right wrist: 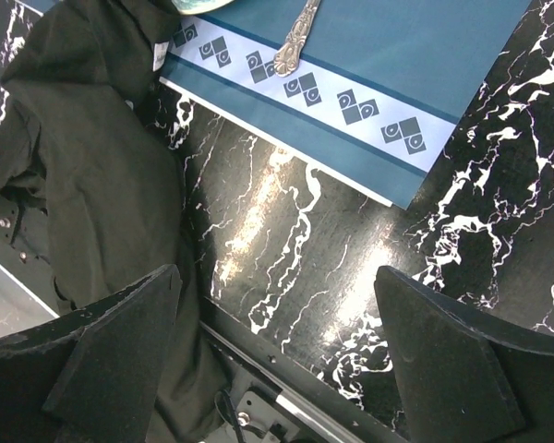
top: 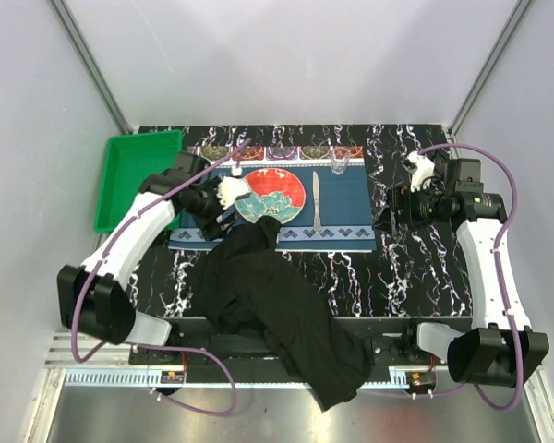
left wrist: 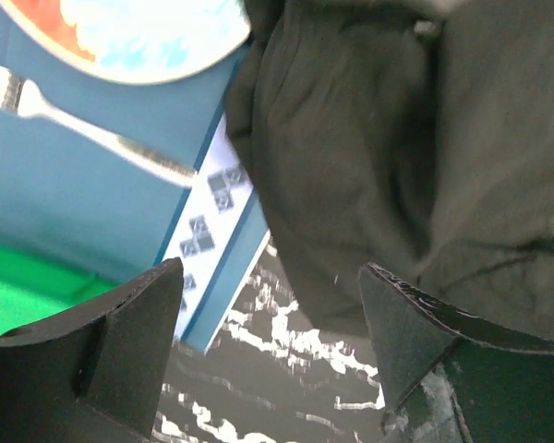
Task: Pin the brooch onto the clothing
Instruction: Place the clothes at the center of the board, then flatten out the clothes at the center of the board.
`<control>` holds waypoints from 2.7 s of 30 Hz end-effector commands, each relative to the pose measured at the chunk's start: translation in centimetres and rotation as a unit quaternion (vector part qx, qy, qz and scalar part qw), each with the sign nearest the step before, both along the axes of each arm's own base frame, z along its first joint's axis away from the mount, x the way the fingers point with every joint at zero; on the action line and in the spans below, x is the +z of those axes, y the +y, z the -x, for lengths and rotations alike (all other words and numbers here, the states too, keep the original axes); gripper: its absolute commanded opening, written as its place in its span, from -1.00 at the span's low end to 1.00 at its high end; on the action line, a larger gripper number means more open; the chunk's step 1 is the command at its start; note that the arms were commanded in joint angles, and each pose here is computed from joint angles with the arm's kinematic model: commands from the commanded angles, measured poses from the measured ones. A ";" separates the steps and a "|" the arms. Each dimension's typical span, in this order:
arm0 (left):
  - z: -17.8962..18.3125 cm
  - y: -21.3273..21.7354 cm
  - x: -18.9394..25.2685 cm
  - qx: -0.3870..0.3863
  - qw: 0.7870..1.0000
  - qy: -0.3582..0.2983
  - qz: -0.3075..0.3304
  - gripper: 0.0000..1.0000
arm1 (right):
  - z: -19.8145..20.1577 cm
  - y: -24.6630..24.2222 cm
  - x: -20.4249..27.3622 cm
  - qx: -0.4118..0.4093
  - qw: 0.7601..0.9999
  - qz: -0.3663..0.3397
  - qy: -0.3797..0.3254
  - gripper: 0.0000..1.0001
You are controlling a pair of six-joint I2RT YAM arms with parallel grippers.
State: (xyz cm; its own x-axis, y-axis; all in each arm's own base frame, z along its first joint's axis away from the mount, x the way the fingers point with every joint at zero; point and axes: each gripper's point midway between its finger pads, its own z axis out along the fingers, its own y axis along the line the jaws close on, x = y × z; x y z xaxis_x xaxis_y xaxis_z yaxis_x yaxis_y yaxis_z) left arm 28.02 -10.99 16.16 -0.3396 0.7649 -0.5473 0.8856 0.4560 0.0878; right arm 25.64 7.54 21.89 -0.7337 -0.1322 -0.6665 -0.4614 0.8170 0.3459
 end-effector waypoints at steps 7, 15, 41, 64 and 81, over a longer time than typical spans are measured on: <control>2.7 -13.1 1.3 -0.197 0.979 -0.051 0.013 0.70 | -1.4 0.1 1.0 -0.043 0.999 -0.024 -0.005 0.87; 9.8 -21.2 0.4 -0.352 0.935 -0.038 0.020 0.69 | -3.0 -0.7 0.9 -0.089 0.995 -0.025 0.023 0.89; 24.9 -28.8 -8.1 -0.586 0.809 -0.025 -0.049 -1.00 | -4.5 -2.5 -0.5 -0.133 0.987 -0.056 0.064 0.88; 3.3 5.9 25.6 0.169 0.873 -0.455 0.054 -1.00 | -0.9 5.2 -0.3 0.050 0.987 -0.125 0.090 0.83; 9.2 6.4 10.2 -0.021 0.960 -0.265 -0.082 0.64 | -2.2 6.4 -0.4 0.074 0.990 -0.075 0.091 0.74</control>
State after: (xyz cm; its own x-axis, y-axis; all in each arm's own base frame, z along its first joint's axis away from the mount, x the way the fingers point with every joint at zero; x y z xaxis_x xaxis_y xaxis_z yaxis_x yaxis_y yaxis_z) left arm 21.39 -0.48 24.62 -0.2645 0.8556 -0.4450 0.5616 0.5118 0.6501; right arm 24.38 16.35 17.62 -0.8095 -0.3317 -0.4844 -0.5697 0.6429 0.5119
